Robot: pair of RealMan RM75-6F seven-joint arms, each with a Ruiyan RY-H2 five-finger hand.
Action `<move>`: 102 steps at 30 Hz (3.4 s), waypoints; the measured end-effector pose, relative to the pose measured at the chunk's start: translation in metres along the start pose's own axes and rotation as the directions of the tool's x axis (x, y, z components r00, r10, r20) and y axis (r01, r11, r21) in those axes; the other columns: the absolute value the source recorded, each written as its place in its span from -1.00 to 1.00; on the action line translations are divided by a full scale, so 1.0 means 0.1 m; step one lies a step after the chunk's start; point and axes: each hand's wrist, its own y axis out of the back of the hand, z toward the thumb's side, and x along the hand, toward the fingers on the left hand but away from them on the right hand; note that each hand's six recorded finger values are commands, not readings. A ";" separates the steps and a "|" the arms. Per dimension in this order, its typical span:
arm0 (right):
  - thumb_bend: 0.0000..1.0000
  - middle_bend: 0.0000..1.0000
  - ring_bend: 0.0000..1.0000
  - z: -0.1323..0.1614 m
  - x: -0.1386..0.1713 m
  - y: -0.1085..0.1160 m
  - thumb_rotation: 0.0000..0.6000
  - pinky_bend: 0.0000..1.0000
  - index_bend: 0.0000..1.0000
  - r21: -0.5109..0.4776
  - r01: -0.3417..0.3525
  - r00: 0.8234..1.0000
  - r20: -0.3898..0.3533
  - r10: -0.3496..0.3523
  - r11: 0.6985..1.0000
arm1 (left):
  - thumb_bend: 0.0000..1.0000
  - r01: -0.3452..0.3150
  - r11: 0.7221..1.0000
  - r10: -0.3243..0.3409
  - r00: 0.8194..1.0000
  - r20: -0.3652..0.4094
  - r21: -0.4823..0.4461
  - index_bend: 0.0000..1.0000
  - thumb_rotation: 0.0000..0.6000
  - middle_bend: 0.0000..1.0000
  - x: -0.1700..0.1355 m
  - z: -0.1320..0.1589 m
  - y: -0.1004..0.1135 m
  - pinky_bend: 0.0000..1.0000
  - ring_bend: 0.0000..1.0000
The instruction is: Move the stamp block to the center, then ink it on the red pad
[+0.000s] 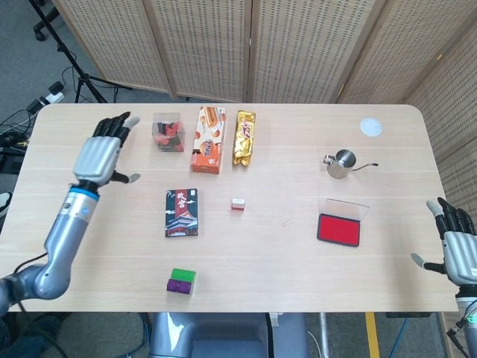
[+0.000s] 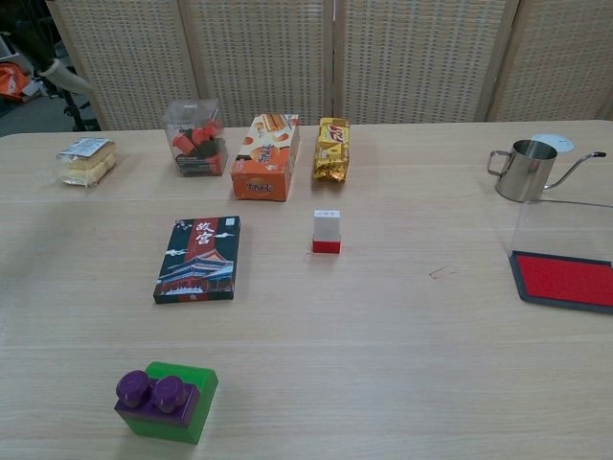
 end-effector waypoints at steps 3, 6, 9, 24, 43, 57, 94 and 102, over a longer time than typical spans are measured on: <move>-1.00 -1.00 -1.00 0.06 -0.03 -0.01 1.00 -1.00 -1.00 0.030 0.006 1.000 -0.009 -0.005 1.000 | -1.00 0.010 1.000 -0.011 0.998 -0.058 -0.024 -1.00 1.00 -1.00 -0.30 -0.42 0.01 -1.00 -1.00; -1.00 -1.00 -1.00 0.17 -0.10 0.02 1.00 -1.00 -1.00 0.074 0.014 1.000 -0.029 -0.012 0.997 | -1.00 0.019 0.999 -0.023 0.992 -0.125 -0.040 -1.00 1.00 -1.00 -0.60 -0.74 -0.01 -1.00 -1.00; -1.00 -1.00 -1.00 0.34 -0.22 0.05 1.00 -1.00 -1.00 0.117 0.017 0.998 -0.060 -0.010 0.993 | -1.00 0.006 0.998 -0.018 0.981 -0.192 -0.061 -1.00 1.00 -1.00 -0.87 -0.96 -0.04 -1.00 -1.00; -1.00 0.00 0.06 1.95 -0.99 0.14 1.00 0.42 -1.00 0.179 -0.068 0.936 -0.329 0.125 0.982 | -1.00 -0.062 0.997 0.055 0.989 -0.135 -0.047 -1.00 1.00 -1.00 -1.43 -0.96 0.11 -1.00 -1.00; -0.98 0.87 1.00 3.66 -1.38 -0.77 1.00 1.00 -0.37 0.078 -0.317 0.892 -0.315 0.325 0.945 | -1.00 -0.027 0.997 0.016 0.991 -0.136 -0.078 -1.00 1.00 -1.00 -1.39 -0.98 0.06 -1.00 -1.00; -0.43 0.87 1.00 3.96 -1.38 -1.12 1.00 1.00 -0.20 0.004 -0.331 0.924 -0.200 0.325 0.944 | -1.00 -0.007 0.994 -0.008 0.990 -0.137 -0.107 -1.00 1.00 -1.00 -1.38 -1.00 0.06 -1.00 -1.00; -0.30 0.88 1.00 3.98 -1.40 -1.55 1.00 1.00 -0.14 0.073 -0.309 0.930 -0.185 0.318 0.948 | -1.00 -0.007 0.992 -0.013 0.988 -0.151 -0.129 -1.00 1.00 -1.00 -1.37 -1.09 0.11 -1.00 -1.00; -0.25 0.88 1.00 3.97 -1.41 -1.55 1.00 1.00 -0.09 0.074 -0.307 0.932 -0.180 0.315 0.949 | -1.00 -0.006 0.992 -0.014 0.988 -0.154 -0.129 -1.00 1.00 -1.00 -1.37 -1.09 0.11 -1.00 -1.00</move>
